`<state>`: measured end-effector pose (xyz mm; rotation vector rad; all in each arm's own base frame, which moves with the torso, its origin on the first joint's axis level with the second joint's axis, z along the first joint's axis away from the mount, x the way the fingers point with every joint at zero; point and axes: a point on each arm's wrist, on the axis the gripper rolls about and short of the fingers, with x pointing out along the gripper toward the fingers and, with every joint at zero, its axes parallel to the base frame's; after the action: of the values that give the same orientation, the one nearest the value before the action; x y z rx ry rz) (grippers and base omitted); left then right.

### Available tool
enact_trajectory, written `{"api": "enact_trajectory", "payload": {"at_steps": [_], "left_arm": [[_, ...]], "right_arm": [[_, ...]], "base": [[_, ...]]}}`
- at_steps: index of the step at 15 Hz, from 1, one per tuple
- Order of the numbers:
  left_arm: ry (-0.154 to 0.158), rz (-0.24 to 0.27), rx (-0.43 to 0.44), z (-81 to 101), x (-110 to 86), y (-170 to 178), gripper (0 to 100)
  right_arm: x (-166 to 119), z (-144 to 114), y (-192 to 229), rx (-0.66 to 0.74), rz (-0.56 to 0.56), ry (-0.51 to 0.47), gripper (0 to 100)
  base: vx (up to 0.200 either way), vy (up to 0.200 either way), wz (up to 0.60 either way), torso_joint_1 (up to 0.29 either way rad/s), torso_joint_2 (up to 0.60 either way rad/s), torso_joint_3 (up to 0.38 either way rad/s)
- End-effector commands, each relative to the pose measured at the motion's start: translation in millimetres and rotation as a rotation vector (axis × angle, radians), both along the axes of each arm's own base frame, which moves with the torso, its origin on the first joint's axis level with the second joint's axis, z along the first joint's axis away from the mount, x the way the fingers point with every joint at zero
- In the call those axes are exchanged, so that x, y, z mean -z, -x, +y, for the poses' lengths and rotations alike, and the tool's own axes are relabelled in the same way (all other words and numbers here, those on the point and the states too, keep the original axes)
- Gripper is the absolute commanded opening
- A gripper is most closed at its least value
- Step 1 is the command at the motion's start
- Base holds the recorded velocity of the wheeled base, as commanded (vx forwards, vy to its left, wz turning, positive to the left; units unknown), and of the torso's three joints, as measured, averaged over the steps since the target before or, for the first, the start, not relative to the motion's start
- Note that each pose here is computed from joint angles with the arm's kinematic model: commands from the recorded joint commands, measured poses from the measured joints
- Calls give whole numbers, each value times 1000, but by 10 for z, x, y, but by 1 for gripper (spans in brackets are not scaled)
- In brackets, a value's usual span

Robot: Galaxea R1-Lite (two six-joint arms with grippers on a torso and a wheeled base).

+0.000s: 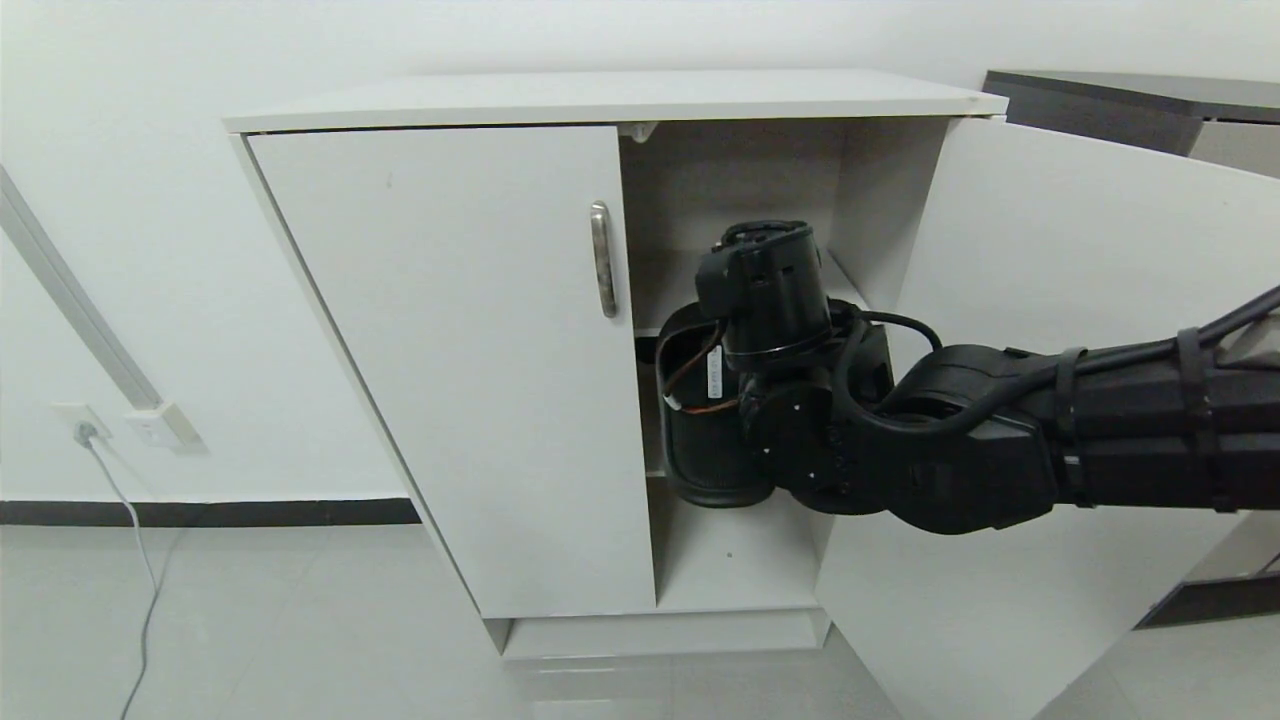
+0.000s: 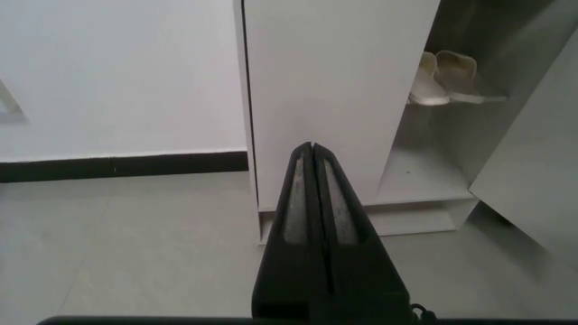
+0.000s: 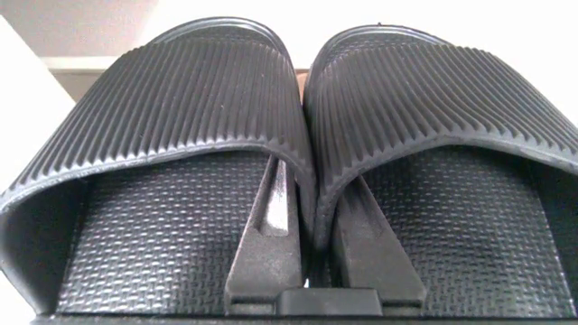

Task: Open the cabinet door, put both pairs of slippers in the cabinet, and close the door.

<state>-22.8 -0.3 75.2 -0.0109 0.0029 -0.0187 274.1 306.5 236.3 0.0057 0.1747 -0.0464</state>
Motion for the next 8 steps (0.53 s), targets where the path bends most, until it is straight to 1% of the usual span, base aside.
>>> {"api": "enact_trajectory", "payload": {"at_steps": [1, 2, 8], "left_arm": [[1, -1, 1, 0, -6, 0, 0], [1, 0, 0, 0, -2, -1, 0], [1, -1, 0, 0, -6, 0, 0]], "right_arm": [[27, 2, -21, 0, 4, 3, 0], [27, 3, -21, -3, 5, 2, 0], [-5, -17, -19, -9, 1, -5, 0]], "base": [[0, 0, 0, 0, 0, 0], [0, 0, 0, 0, 0, 0], [200, 0, 0, 5, 6, 4]]}}
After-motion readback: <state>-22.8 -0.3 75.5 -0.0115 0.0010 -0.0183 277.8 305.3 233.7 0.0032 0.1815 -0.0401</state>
